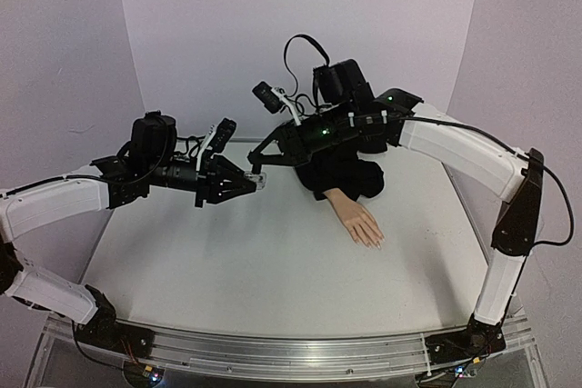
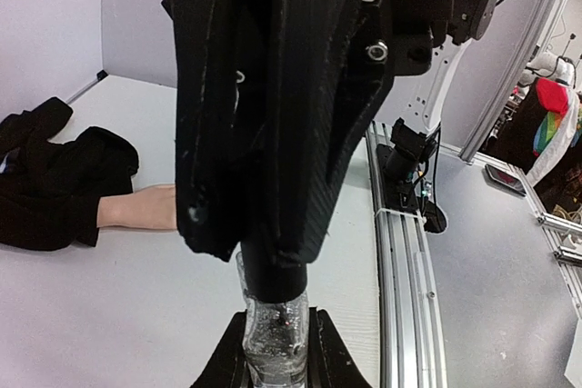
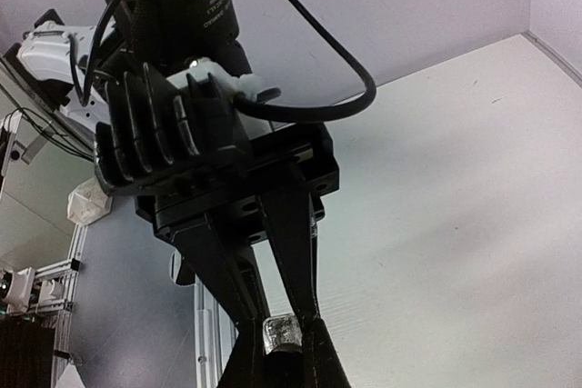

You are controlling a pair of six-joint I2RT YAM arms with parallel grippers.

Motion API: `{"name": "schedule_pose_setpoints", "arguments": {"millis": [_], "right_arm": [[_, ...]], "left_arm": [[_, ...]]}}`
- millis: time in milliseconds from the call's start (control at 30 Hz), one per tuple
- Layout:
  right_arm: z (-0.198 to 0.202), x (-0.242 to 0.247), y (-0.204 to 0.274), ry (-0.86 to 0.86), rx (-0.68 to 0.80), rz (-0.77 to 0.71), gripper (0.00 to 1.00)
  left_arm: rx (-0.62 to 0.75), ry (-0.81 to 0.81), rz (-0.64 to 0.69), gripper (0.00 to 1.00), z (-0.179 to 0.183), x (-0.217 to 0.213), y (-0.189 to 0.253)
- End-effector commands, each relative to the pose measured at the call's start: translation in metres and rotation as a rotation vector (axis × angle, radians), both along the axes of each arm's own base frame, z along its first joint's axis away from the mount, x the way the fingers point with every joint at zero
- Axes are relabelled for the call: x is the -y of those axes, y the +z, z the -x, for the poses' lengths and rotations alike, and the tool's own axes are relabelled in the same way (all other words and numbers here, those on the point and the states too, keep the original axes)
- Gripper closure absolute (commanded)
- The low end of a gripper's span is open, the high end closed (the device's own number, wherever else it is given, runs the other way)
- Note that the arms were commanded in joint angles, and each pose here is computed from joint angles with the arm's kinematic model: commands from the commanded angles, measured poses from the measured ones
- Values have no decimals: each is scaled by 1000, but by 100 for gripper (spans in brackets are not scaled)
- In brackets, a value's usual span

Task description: Paint the nails

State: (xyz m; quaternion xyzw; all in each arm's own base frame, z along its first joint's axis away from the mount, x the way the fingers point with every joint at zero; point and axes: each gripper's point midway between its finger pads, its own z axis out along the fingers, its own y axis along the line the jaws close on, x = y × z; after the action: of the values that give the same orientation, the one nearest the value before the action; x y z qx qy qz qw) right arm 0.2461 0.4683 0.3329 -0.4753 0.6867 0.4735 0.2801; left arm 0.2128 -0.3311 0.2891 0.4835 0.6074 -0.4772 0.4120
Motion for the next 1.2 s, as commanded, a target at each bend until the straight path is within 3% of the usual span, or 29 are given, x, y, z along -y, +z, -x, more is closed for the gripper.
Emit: {"name": "schedule_pose_setpoints", "arguments": {"millis": [0,133,200,300,500,667,867,1167], "right_arm": [[-2,4,6,-52,10,4,100],[-23,20,0,-209,66,33,100],[-35,35,-5,-323,79,37,100],[-71,78,-19,-632,136,68,100],[-122,226,-87,-1333,178,246,100],[-114,335,-150,-1721,153,374,100],[-95,391,-197,-1889,42,408,100],[-89,400,-243,-1937,-51,464,100]], "left_arm": [[125,19,58,95,-9,3,34],[109,118,45,56,-24,0,31],[113,177,46,21,-31,-4,30],[117,247,53,8,-38,-11,30],[132,340,61,6,-48,-20,30],[134,350,63,8,-48,-22,31],[127,350,65,8,-48,-21,29],[127,331,73,9,-47,-19,31]]}}
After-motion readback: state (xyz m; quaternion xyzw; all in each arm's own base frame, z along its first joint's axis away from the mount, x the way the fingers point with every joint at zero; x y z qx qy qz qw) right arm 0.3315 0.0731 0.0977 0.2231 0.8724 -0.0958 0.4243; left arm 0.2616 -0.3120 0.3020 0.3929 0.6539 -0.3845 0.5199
